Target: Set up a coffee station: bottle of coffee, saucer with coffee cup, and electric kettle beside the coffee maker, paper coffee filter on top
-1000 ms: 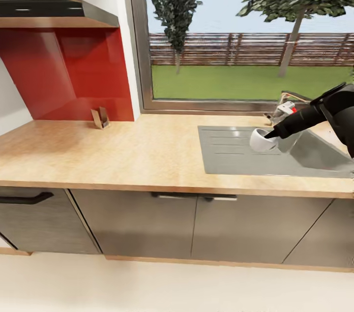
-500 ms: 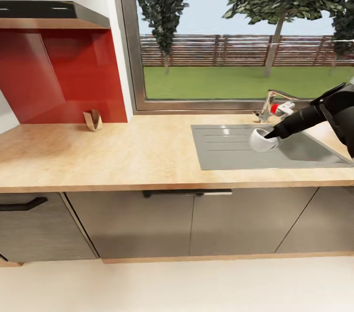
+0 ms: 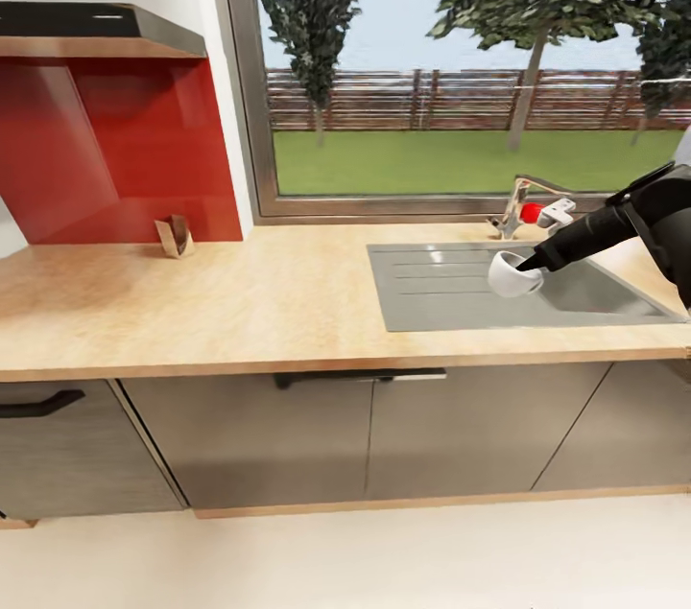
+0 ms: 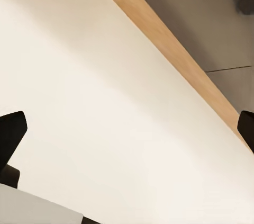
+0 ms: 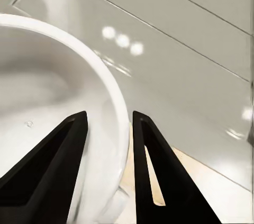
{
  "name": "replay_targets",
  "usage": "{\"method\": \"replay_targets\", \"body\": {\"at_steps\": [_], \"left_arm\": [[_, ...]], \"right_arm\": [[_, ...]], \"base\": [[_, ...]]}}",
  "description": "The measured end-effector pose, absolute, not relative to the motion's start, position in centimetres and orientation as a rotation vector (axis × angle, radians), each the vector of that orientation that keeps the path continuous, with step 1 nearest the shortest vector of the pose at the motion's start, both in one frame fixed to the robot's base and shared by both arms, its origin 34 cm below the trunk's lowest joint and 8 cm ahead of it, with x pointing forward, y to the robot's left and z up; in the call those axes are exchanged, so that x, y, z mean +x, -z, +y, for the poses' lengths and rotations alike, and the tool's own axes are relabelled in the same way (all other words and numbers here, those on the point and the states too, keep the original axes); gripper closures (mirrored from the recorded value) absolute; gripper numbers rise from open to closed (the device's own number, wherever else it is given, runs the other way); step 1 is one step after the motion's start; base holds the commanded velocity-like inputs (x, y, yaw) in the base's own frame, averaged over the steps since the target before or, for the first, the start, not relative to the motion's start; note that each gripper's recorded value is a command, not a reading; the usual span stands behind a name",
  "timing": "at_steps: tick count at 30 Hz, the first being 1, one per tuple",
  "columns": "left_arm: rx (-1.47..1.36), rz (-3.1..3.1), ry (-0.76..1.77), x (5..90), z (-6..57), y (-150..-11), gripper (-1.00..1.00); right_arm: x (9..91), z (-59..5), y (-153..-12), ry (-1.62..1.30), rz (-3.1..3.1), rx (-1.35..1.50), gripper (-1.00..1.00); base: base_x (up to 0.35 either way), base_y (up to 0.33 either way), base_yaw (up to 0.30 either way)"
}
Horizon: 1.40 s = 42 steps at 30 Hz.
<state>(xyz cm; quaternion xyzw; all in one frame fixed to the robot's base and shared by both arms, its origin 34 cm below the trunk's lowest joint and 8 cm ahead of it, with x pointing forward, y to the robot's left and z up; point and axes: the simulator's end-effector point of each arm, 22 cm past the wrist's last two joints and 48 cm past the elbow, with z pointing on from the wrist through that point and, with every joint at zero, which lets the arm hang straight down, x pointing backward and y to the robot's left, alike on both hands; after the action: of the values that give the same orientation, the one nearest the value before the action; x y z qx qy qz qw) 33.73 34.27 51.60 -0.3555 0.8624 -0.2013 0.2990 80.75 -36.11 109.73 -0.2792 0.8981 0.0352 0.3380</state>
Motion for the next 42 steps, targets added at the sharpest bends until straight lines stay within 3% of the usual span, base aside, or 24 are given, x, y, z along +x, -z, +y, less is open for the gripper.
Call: {"method": "replay_targets", "body": {"at_steps": [42], "left_arm": [[-0.924, 2.252, 0.548, 35.1, 34.3, -52.5, -1.0]], "right_arm": [[79.4, -36.5, -112.7, -0.071, 2.302, -0.714, 1.0]], "base": [[0.0, 0.0, -0.211]]}}
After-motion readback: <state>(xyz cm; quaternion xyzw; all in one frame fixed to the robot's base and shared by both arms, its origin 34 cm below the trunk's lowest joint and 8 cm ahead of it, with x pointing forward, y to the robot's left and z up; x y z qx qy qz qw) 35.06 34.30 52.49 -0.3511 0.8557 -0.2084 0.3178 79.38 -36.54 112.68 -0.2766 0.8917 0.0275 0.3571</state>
